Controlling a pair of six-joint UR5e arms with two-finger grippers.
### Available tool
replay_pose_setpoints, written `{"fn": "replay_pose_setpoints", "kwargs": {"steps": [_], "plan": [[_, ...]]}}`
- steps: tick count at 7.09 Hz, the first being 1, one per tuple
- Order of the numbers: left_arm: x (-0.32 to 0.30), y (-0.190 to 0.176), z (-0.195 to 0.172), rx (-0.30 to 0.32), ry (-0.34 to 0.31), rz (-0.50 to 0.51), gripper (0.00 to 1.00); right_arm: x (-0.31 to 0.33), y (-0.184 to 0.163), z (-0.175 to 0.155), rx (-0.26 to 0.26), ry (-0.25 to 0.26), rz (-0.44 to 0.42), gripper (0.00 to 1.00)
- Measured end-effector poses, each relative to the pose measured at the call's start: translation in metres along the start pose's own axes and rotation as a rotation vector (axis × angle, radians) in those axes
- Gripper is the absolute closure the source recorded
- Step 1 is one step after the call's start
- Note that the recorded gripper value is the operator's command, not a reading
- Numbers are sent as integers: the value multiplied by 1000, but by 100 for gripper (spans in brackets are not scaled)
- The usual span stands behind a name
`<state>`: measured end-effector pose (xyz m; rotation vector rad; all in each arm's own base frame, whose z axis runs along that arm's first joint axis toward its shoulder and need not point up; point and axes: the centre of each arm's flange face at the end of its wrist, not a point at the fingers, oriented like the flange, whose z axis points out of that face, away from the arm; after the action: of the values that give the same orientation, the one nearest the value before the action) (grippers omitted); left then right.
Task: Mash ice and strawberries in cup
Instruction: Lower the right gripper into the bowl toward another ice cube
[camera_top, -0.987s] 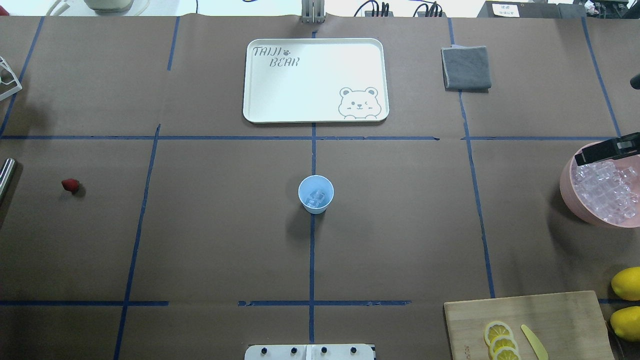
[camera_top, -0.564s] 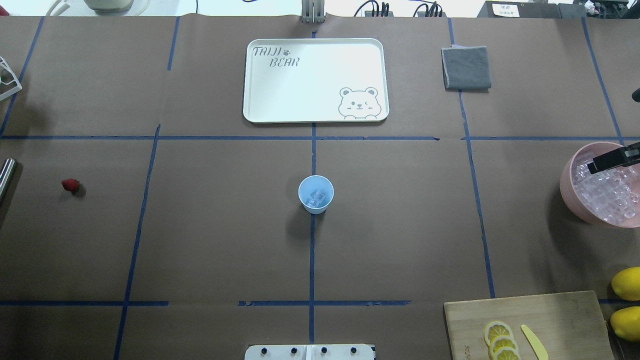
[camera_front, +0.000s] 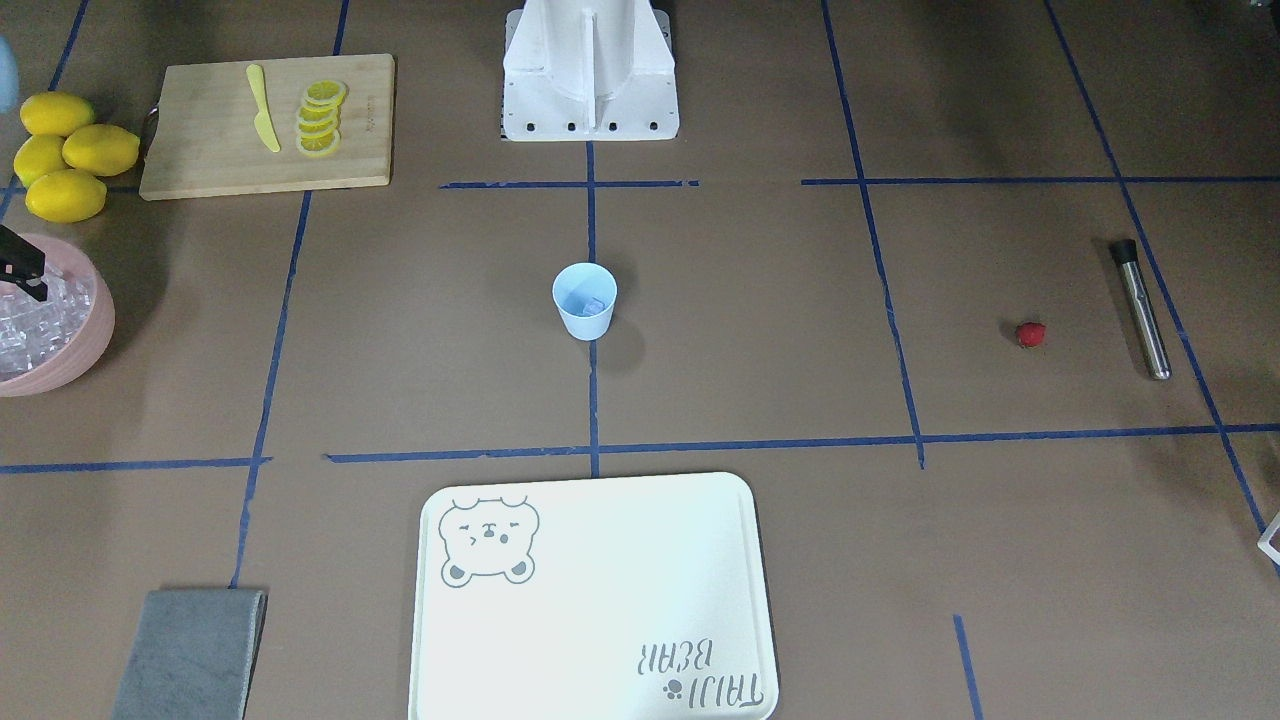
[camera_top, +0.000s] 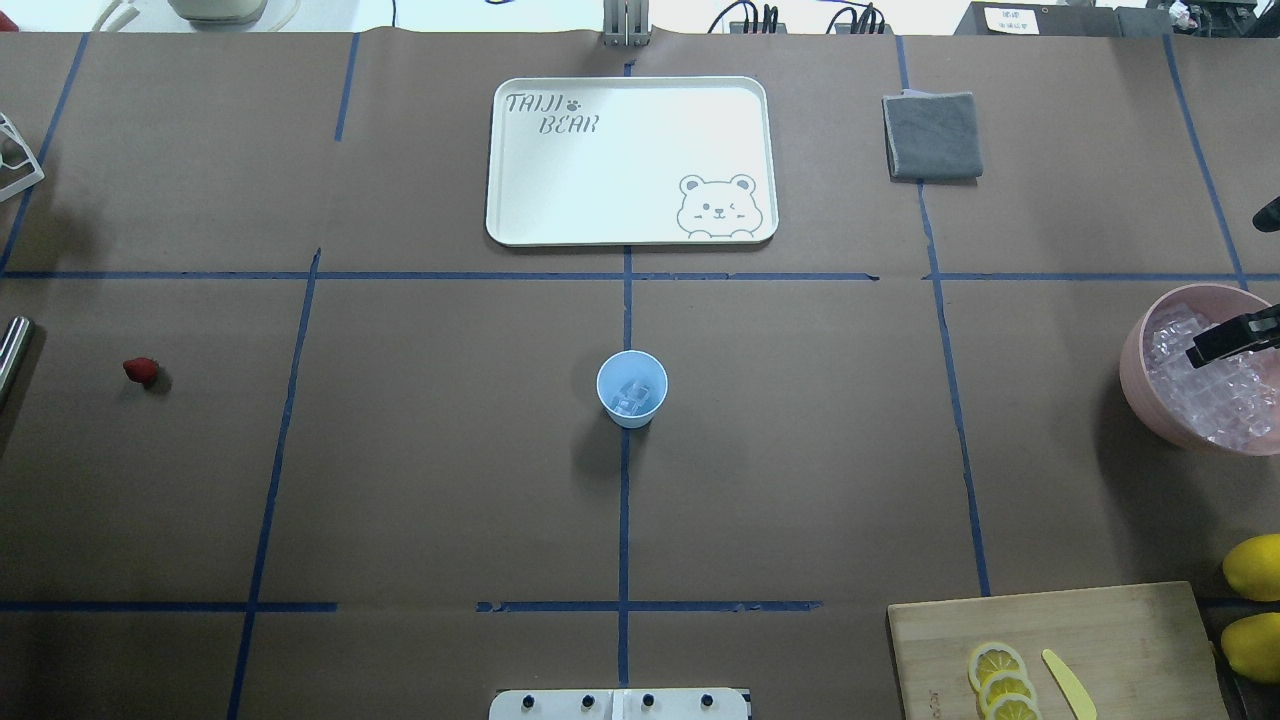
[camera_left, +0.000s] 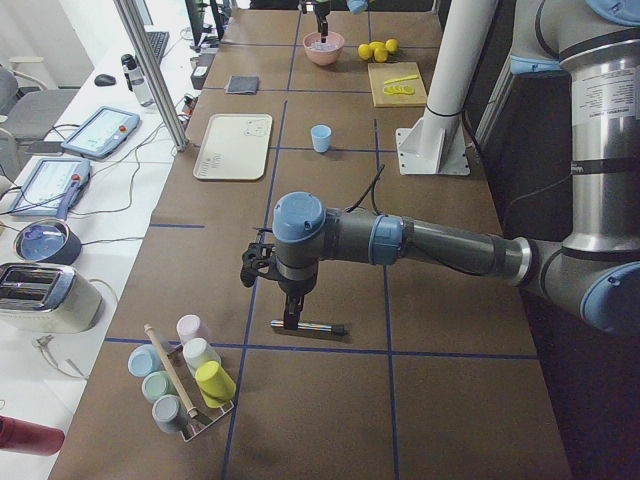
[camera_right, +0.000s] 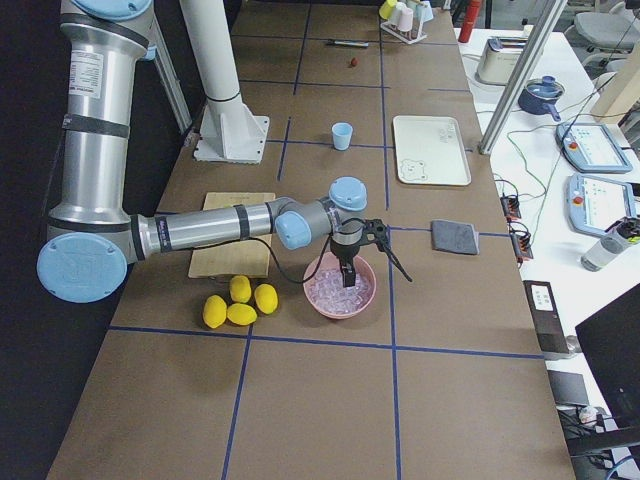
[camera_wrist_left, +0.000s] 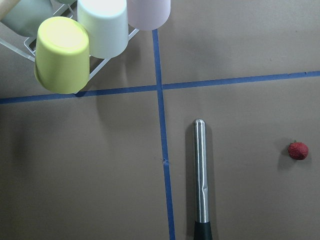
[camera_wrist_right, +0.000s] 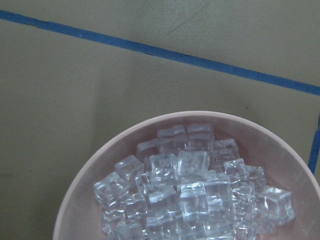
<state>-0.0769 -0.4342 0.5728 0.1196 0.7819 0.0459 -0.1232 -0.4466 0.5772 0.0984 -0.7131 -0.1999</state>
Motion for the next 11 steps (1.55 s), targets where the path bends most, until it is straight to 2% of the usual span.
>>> {"fn": "replay_pose_setpoints", "kwargs": {"steps": [5,6,7,8,11], "plan": [[1,0,-1,3,0,3,0,6,-26,21,-22,3,-78,2],[2,0,-2,4,0,4,0,10,-25,25,-30,6,-86,9],[2,0,-2,4,0,4,0,13,-23,28,-35,8,-88,21],[2,0,-2,4,0,4,0,13,-22,29,-38,9,-89,28],[2,0,-2,5,0,5,0,11,-24,29,-44,8,-91,39]]}}
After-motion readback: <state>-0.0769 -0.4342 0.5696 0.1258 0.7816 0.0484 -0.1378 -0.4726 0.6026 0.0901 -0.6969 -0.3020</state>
